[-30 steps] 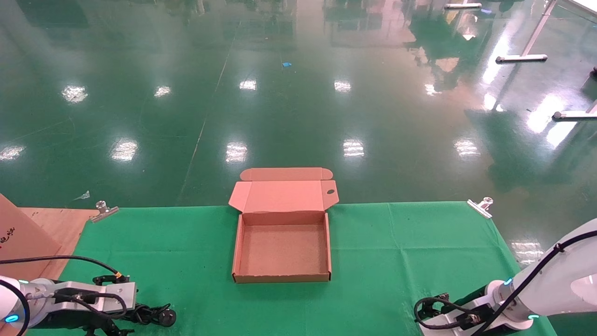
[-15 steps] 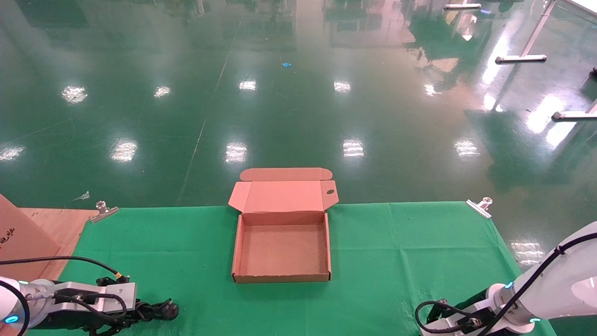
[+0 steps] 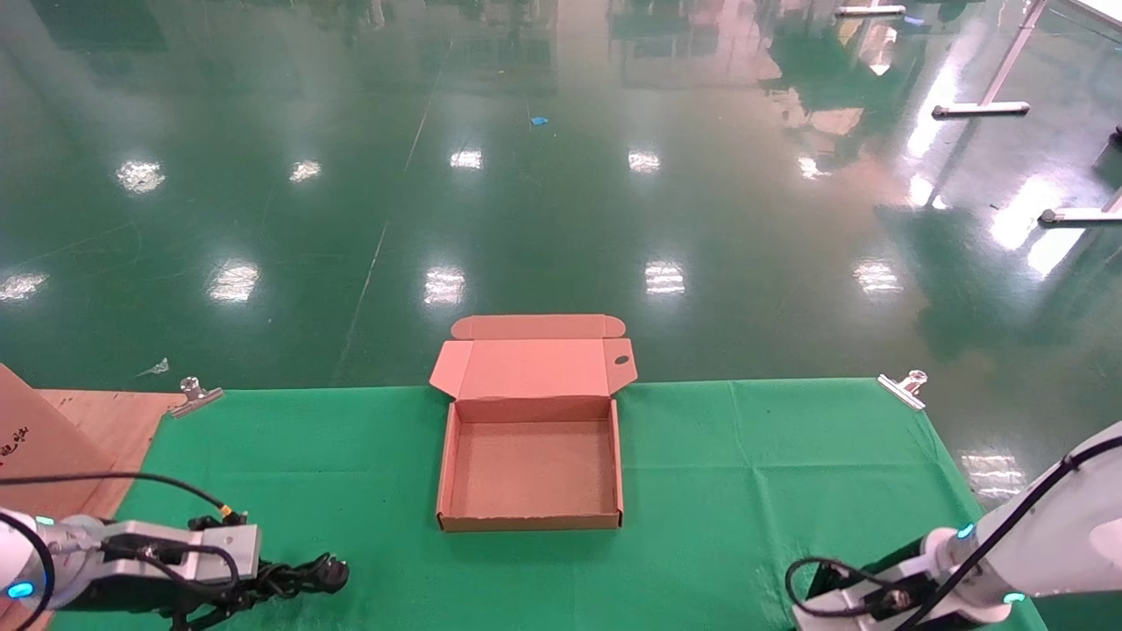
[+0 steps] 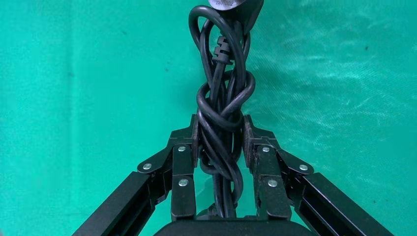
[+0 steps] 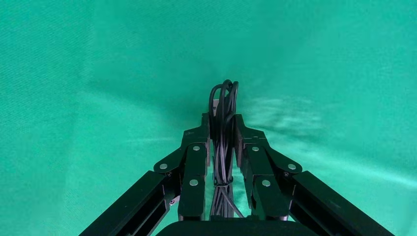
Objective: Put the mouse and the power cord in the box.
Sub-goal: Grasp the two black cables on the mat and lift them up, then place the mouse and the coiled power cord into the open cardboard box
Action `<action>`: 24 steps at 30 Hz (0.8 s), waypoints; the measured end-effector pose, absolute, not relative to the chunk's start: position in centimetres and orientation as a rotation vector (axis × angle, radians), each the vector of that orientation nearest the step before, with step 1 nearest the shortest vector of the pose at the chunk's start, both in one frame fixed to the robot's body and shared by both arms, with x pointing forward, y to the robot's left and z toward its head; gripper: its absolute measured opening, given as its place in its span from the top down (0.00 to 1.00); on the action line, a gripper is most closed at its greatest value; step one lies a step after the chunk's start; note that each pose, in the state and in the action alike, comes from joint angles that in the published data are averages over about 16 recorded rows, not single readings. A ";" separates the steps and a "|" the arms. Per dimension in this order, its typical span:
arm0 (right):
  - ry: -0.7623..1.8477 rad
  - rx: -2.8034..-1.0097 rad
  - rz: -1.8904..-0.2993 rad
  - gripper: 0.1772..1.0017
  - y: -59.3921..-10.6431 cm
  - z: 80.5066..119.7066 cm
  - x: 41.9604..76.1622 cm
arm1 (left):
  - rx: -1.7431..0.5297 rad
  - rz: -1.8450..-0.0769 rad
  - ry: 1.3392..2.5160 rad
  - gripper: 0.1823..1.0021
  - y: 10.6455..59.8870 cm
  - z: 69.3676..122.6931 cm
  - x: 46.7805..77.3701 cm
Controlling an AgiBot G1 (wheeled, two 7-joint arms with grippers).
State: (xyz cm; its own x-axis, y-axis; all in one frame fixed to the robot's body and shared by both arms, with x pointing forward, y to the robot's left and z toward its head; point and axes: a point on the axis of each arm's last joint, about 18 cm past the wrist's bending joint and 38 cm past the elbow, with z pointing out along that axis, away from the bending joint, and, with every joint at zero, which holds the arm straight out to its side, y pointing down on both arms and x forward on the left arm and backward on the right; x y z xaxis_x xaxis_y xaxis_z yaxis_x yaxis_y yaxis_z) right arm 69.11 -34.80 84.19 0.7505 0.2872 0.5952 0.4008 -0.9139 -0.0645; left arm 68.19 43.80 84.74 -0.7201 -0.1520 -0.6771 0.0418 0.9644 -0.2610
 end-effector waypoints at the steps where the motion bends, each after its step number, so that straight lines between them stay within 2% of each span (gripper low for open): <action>1: -0.551 -2.752 -0.899 0.88 -34.8 84.7 69.1 | -0.068 -0.339 2.354 0.78 43.7 85.1 68.1; 7: -0.586 -2.688 -0.961 0.88 -34.3 88.8 69.0 | 0.018 -0.384 2.359 0.78 42.7 88.4 67.5; 15: -0.666 -2.580 -1.081 0.89 -31.8 96.2 69.0 | 0.216 -0.432 2.362 0.78 39.7 95.2 66.0; 24: -0.755 -2.455 -1.238 0.89 -25.8 105.1 68.8 | 0.388 -0.387 2.258 0.78 35.7 104.1 65.5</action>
